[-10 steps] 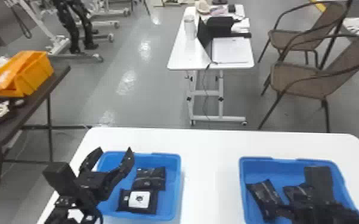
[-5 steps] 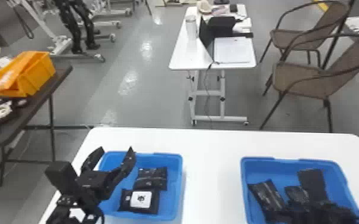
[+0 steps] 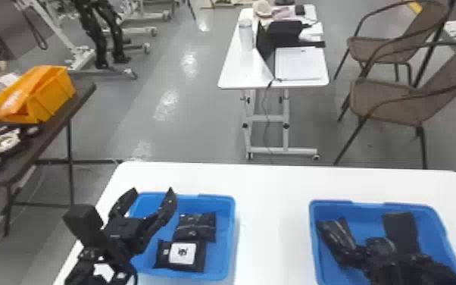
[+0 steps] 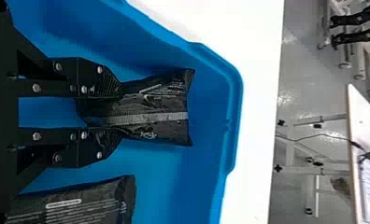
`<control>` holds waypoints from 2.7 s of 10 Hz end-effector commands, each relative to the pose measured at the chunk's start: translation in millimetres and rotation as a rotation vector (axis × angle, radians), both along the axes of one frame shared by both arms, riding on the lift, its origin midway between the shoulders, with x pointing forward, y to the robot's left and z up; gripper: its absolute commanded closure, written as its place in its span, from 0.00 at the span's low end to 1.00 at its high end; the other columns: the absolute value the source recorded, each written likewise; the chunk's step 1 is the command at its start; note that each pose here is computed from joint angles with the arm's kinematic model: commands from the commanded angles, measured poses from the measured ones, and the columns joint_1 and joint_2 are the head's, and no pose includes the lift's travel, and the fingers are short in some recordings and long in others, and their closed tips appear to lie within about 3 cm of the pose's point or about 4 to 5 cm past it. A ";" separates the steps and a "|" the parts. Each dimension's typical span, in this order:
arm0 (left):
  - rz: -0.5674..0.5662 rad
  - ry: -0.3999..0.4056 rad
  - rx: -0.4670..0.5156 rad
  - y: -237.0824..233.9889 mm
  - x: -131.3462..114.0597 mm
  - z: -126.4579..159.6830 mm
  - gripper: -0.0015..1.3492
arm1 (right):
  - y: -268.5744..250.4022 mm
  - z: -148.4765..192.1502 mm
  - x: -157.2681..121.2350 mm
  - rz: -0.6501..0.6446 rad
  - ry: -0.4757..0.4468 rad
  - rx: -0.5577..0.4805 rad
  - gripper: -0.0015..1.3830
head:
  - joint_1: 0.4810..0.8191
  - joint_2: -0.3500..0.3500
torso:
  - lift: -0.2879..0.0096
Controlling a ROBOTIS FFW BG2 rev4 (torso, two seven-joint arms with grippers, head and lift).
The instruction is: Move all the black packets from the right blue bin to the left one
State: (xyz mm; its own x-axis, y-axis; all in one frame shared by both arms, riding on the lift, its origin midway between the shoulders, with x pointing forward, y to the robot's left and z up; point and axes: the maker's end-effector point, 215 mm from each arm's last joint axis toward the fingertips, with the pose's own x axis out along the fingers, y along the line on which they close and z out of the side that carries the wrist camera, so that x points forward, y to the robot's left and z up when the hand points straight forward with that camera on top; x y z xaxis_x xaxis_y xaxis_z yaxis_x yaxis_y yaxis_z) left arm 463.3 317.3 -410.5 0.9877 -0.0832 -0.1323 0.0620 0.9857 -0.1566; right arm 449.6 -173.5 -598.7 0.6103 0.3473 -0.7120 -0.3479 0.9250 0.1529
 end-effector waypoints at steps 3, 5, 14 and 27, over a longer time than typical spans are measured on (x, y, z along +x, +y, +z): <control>-0.001 -0.010 -0.089 -6.8 7.3 3.9 0.11 | 7.3 68.7 16.1 0.012 -0.161 0.028 0.90 | 0.63 0.75 | 0.97; -0.044 0.009 -0.257 -35.6 22.1 8.2 0.11 | 37.1 127.2 47.5 0.113 -0.301 0.033 0.90 | 0.63 0.75 | 0.97; -0.362 0.088 -0.614 -168.4 50.6 28.3 0.11 | 252.1 205.9 79.9 0.617 -0.373 0.192 0.90 | 0.63 0.82 | 0.97; -0.260 0.012 -0.520 -130.8 66.1 26.9 0.90 | 270.9 216.7 72.5 0.675 -0.377 0.208 0.89 | 0.63 0.90 | 0.97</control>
